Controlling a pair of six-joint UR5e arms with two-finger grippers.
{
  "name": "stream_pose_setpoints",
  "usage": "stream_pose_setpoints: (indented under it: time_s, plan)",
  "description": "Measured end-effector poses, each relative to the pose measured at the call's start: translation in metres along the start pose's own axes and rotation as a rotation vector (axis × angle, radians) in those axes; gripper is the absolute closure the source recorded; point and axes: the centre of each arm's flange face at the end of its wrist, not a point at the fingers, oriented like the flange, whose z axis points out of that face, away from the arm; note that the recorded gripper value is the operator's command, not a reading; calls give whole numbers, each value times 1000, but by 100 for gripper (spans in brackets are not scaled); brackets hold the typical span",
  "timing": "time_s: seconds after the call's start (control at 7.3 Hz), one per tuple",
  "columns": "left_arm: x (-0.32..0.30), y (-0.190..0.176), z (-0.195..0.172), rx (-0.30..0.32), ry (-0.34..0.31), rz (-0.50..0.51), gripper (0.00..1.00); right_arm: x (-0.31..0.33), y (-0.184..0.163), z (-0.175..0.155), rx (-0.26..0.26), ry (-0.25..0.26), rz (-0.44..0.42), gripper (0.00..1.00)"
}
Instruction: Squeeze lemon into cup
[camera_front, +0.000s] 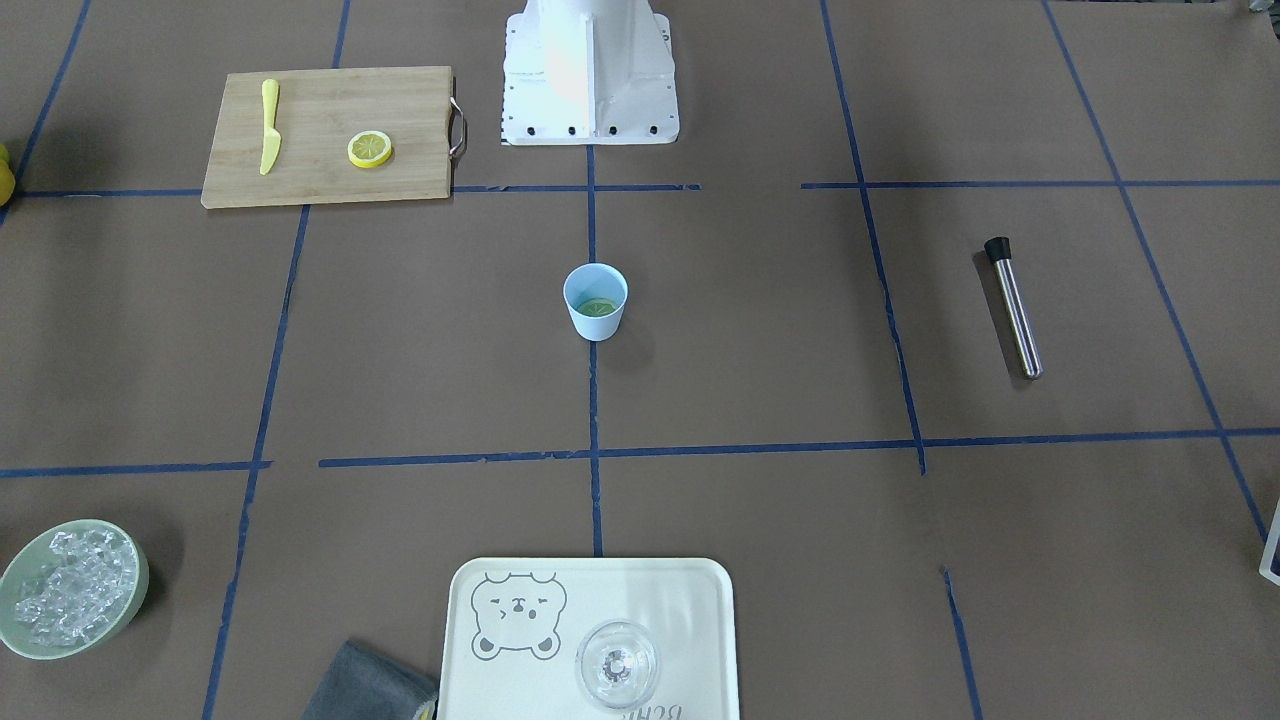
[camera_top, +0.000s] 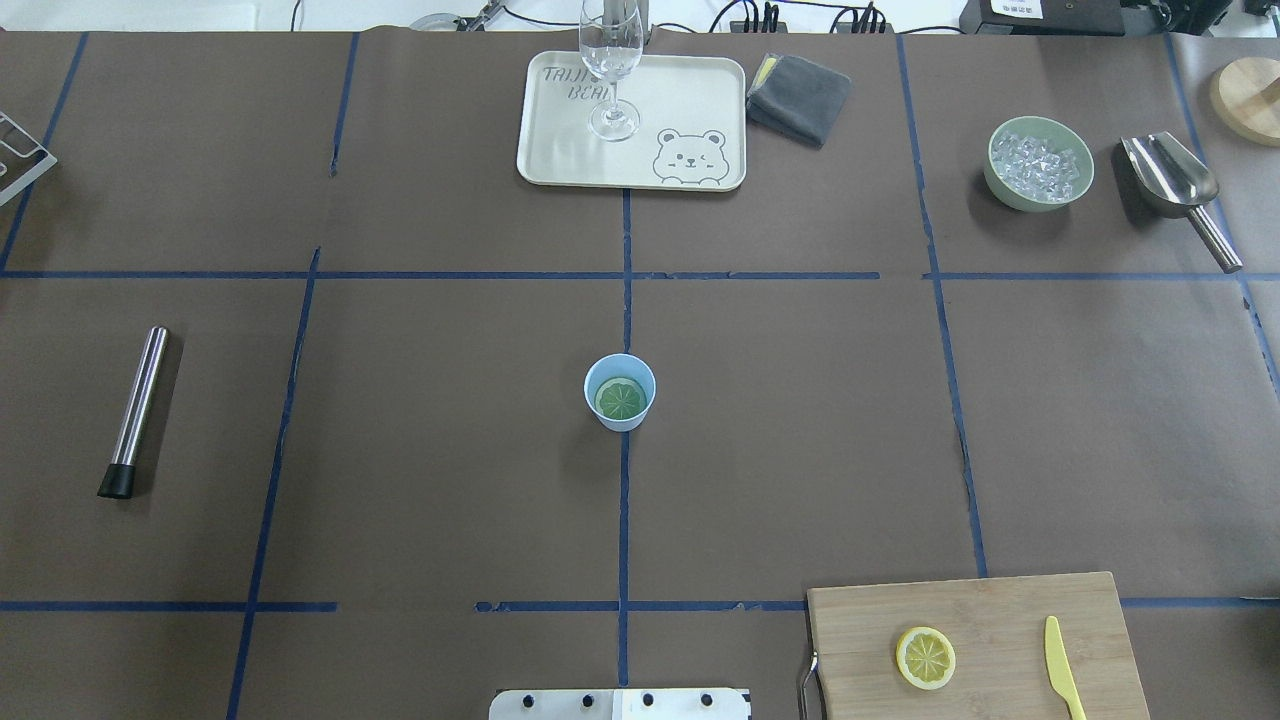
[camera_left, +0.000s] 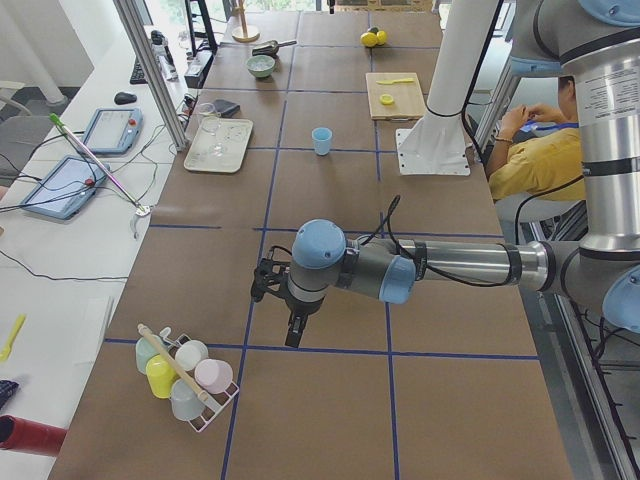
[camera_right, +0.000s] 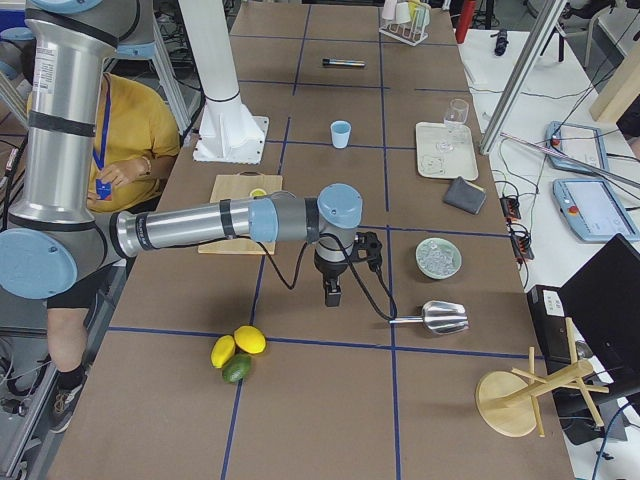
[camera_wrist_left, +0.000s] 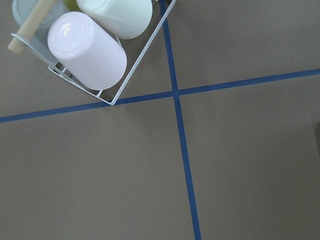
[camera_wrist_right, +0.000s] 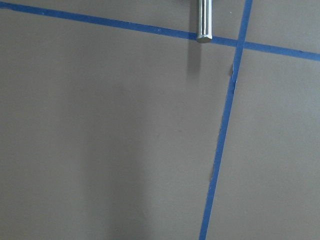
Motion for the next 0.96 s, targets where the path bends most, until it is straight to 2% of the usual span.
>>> stream_pose_setpoints:
  time_s: [0.14, 0.41, 0.69, 0.96]
  plan:
    - [2, 0, 1, -2, 27, 1, 0, 8, -3, 8, -13, 1, 8, 0]
    - [2, 3, 4, -9, 36, -4, 0, 18, -5, 18, -32, 0, 23, 0]
    - [1, 1, 10, -22, -14, 8, 0, 21, -5, 21, -37, 5, 28, 0]
    - [-1, 4, 18, -88, -55, -25, 0, 24, -4, 22, -40, 12, 27, 0]
